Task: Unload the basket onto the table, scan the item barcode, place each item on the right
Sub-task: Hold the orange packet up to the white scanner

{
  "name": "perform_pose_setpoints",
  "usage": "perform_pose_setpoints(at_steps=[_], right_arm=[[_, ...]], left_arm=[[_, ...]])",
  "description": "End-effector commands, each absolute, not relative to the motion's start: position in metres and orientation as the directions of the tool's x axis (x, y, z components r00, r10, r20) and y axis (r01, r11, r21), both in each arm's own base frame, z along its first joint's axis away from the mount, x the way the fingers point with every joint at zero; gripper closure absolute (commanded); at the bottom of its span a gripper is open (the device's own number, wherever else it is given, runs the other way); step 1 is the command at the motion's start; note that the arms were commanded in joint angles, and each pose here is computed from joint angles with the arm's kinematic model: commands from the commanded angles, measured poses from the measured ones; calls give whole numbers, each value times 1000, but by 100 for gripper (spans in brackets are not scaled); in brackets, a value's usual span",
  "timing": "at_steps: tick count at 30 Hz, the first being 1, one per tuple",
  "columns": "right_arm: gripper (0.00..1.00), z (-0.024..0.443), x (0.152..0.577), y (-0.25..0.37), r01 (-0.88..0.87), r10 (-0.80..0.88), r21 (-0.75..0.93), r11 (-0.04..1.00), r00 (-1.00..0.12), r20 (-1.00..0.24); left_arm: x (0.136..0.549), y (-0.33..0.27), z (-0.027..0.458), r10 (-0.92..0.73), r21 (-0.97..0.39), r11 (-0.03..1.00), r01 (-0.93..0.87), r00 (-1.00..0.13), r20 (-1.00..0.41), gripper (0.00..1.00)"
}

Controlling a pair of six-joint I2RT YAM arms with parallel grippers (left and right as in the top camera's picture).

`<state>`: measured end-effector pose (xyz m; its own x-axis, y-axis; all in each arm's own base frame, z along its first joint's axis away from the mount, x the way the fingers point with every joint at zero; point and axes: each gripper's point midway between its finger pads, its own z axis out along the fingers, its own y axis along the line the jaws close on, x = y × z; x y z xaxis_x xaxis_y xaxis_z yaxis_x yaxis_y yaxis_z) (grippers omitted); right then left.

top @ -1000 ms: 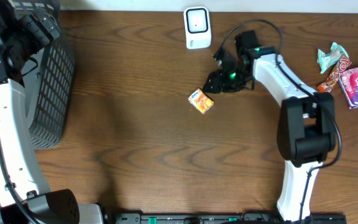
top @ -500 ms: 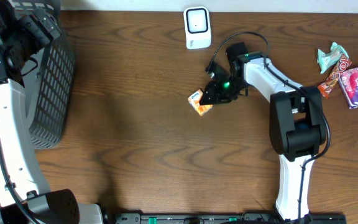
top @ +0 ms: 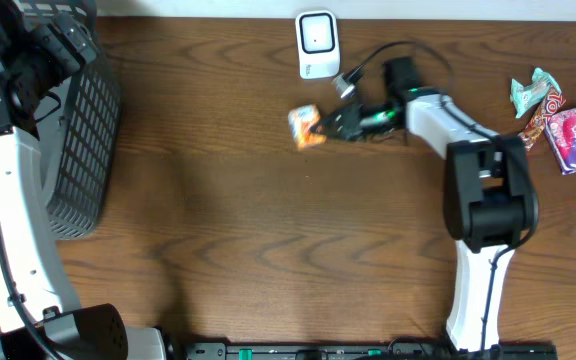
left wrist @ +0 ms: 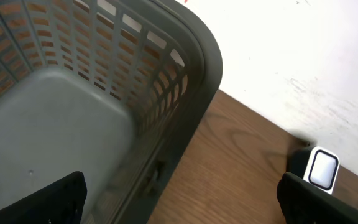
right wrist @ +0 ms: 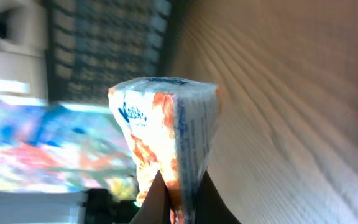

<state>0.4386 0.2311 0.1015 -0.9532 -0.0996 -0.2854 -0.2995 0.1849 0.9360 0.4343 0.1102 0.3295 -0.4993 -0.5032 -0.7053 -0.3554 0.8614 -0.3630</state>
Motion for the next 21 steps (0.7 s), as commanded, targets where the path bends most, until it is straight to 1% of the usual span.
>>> perform_pose_setpoints(at_steps=[1,6,9,21], right_arm=[[99,141,445,207,-159,-73,987,-4,-985,-159],[99,152,466,189,-153,-31,988,2,-988,-153],[99,159,474,186,-175,-23,985,2,-984,-174],[99,165,475,193,-201,-36,980,-2,-979,-201]], left_arm=[[432,110,337,-508,-370,859,-355,-485,-712,2],[432,110,337,-508,-370,859,-355,-485,-712,2],[432,110,337,-508,-370,859,-355,-485,-712,2],[432,110,337,-508,-370,859,-355,-485,-712,2]])
